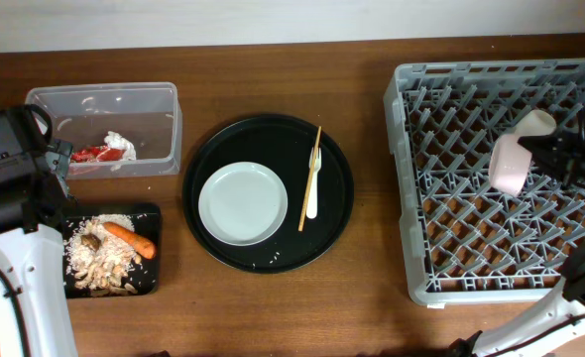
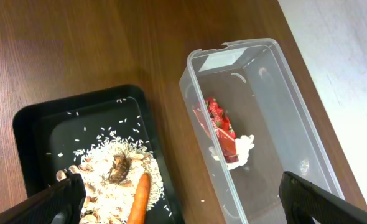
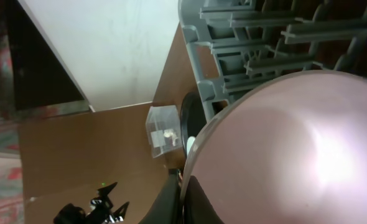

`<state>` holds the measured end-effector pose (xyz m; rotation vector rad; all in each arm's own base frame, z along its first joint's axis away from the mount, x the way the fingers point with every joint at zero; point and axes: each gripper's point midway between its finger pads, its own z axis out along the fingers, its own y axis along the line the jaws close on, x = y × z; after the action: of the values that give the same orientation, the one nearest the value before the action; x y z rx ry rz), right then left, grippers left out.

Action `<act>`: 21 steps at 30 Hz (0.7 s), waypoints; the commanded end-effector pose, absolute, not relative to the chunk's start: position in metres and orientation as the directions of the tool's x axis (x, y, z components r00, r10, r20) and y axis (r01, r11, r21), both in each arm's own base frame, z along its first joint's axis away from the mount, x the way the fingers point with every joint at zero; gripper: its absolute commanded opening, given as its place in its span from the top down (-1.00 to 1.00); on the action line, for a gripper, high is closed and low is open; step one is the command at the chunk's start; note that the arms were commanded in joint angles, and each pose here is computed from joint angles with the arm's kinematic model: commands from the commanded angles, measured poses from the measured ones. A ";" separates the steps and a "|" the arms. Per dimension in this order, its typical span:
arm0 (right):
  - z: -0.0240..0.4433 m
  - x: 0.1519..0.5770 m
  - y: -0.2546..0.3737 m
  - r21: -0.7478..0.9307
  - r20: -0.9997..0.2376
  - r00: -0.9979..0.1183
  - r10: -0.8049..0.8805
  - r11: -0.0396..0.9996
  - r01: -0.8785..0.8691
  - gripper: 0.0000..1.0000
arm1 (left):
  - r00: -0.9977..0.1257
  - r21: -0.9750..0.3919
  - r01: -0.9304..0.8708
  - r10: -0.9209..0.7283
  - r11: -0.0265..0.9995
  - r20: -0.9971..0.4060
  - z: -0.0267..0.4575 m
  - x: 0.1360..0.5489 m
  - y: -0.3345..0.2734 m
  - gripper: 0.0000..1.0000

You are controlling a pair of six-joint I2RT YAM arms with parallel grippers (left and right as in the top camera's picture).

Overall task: Sort waste into correct bins and load items into the dishwasher rack
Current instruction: 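Carry the pink bowl to the rack and set it down, then move the right gripper back over the tray to the wooden chopstick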

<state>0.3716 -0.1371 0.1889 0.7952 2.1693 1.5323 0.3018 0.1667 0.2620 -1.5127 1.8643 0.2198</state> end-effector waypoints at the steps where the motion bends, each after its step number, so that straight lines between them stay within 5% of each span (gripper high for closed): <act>1: 0.188 0.367 -0.143 0.929 0.034 -0.762 0.647 0.261 0.263 0.92 | -0.044 -0.299 -0.911 -0.786 0.285 -0.616 0.262 0.301 0.169 -0.98; 8: 0.155 0.345 -0.187 0.812 0.103 -0.675 0.730 0.330 0.481 0.85 | -0.044 -0.299 -0.911 -0.786 0.285 -0.616 0.262 0.301 0.169 -0.98; 13: 0.162 0.334 -0.214 0.651 0.106 -0.586 0.803 0.390 0.652 0.47 | -0.044 -0.299 -0.911 -0.786 0.285 -0.616 0.262 0.301 0.169 -0.98; 16: 0.189 0.321 -0.241 0.504 0.009 -0.501 0.866 0.428 0.750 0.07 | -0.044 -0.299 -0.911 -0.786 0.285 -0.616 0.262 0.301 0.169 -0.98; 17: 0.206 0.314 -0.248 0.455 -0.041 -0.474 0.879 0.439 0.775 -0.56 | -0.044 -0.299 -0.911 -0.786 0.285 -0.616 0.262 0.301 0.169 -0.98; 18: 0.219 0.311 -0.251 0.440 -0.079 -0.469 0.880 0.453 0.775 -0.97 | -0.044 -0.298 -0.911 -0.786 0.286 -0.617 0.262 0.301 0.169 -0.98; 21: 0.264 0.305 -0.245 0.447 -0.164 -0.462 0.872 0.483 0.753 -0.97 | -0.044 -0.298 -0.911 -0.786 0.286 -0.617 0.262 0.301 0.169 -0.98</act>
<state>0.3196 -0.2412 0.2101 1.3885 2.4308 0.6505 0.3018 0.1667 0.2619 -1.5132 1.8644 0.2198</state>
